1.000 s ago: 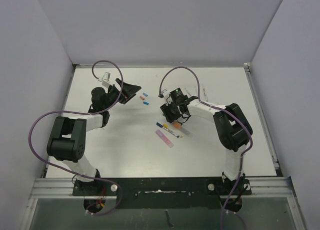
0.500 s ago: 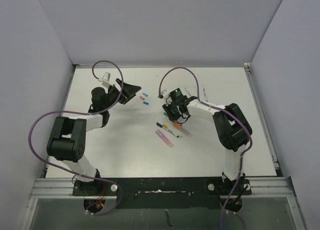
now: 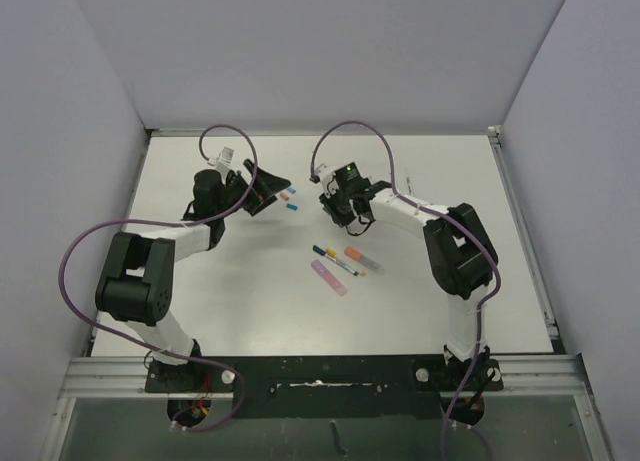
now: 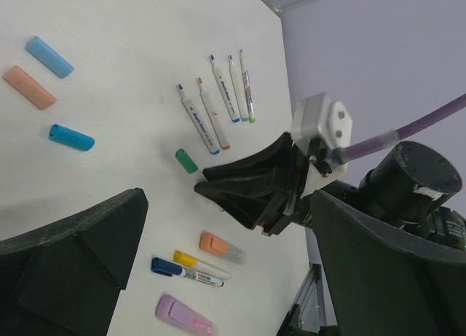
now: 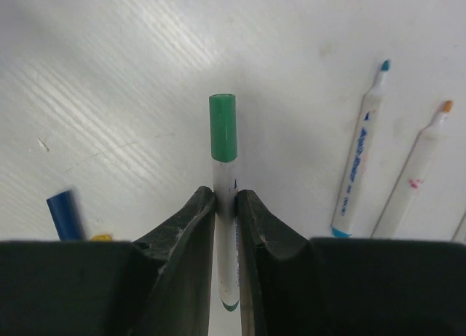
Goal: Open the pen caps
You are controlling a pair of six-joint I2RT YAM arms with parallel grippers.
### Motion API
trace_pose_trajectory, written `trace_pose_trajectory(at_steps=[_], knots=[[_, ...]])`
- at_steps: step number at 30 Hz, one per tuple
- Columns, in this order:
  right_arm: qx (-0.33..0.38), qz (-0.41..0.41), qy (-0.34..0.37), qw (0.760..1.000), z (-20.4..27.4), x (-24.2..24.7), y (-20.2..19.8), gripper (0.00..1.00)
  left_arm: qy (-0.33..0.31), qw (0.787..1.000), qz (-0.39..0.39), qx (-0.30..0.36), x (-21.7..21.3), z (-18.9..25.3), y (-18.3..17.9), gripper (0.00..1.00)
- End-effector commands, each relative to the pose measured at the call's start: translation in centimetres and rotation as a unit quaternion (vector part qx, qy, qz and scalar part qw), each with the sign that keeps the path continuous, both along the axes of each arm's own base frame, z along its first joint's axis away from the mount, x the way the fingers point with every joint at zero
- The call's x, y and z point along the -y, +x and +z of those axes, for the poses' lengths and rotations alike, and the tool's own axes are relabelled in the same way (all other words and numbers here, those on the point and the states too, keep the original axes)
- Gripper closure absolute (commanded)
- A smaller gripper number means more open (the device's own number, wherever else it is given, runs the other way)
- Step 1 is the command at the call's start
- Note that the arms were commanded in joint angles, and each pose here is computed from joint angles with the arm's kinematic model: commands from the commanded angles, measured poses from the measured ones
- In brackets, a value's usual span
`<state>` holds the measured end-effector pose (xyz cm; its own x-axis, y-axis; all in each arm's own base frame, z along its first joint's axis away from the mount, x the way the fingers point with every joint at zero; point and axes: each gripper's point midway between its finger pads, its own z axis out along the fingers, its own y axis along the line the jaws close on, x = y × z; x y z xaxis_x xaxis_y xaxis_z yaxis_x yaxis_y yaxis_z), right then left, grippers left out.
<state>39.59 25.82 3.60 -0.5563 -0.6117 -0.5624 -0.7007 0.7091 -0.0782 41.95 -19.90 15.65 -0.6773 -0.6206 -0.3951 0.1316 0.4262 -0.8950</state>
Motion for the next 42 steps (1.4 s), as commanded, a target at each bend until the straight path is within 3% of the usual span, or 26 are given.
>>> trace_pose_trajectory(at_steps=[1,12,20,31,42], knots=[[0.107,0.000,0.068,0.992,7.7,-1.7,4.6,0.97,0.013,1.000,-0.022,0.014,2.5,1.3,0.3,0.02],[0.088,0.020,0.205,0.975,12.5,-4.9,2.3,0.98,0.022,0.998,-0.057,-0.002,6.8,0.2,0.4,0.02],[0.078,0.047,0.236,0.967,13.8,-6.6,0.3,0.99,0.021,0.998,-0.056,-0.007,7.2,-0.6,0.6,0.03],[0.062,0.065,0.243,0.966,13.3,-7.6,-1.4,1.00,0.017,0.999,-0.051,0.009,7.3,0.1,0.7,0.22],[0.066,0.064,0.249,0.964,13.6,-7.9,-1.4,1.00,0.008,0.998,-0.060,0.017,8.0,0.4,0.2,0.53]])
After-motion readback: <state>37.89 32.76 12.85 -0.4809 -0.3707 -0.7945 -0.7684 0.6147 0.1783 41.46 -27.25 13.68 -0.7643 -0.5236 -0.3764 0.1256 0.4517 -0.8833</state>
